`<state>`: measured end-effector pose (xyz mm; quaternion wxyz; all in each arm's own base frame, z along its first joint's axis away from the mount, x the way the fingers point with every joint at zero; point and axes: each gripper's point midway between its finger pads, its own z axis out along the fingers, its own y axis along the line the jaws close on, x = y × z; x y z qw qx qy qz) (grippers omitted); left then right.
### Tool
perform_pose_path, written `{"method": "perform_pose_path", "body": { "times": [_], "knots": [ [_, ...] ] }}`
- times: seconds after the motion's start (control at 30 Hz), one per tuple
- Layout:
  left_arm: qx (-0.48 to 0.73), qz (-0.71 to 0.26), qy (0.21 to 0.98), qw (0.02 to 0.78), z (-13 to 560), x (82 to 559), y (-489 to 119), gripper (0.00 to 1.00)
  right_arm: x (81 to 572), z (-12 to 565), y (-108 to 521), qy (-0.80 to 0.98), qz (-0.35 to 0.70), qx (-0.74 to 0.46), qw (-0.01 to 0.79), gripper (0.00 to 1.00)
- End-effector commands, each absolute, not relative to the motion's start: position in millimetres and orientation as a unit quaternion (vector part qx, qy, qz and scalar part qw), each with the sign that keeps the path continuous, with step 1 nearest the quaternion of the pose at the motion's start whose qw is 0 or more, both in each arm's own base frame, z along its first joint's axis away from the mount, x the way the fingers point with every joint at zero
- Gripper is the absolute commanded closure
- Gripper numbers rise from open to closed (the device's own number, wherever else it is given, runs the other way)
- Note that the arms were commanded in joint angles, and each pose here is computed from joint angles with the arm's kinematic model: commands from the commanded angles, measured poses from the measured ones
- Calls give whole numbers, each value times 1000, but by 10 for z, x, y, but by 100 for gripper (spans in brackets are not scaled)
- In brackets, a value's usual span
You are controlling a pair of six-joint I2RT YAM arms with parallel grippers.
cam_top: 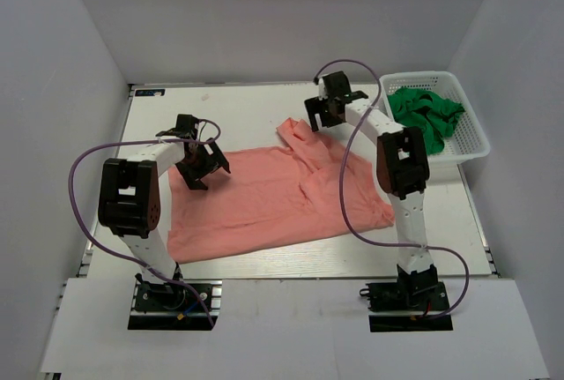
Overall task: Fold and stack the t-shirts
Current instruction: Grap the side of the flattened tshirt furthest away from the robot with both arms
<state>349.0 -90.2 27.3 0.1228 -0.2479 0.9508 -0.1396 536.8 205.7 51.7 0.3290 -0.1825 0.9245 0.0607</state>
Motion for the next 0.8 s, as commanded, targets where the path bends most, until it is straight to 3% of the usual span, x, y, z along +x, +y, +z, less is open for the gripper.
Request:
{"method": "perform_pose_path", "body": {
  "times": [0.0,0.47,0.77],
  "knots": [
    [-242,-135,956,97,5,3385,-924,0,5438,532,2162,909,23,-241,338,10],
    [-246,-113,958,94,26,3345,-855,0,5497,176,1492,936,-135,-135,296,10],
    [-248,-102,959,89,12,3305,-819,0,5710,345,1117,942,-98,-46,318,10]
  ]
}}
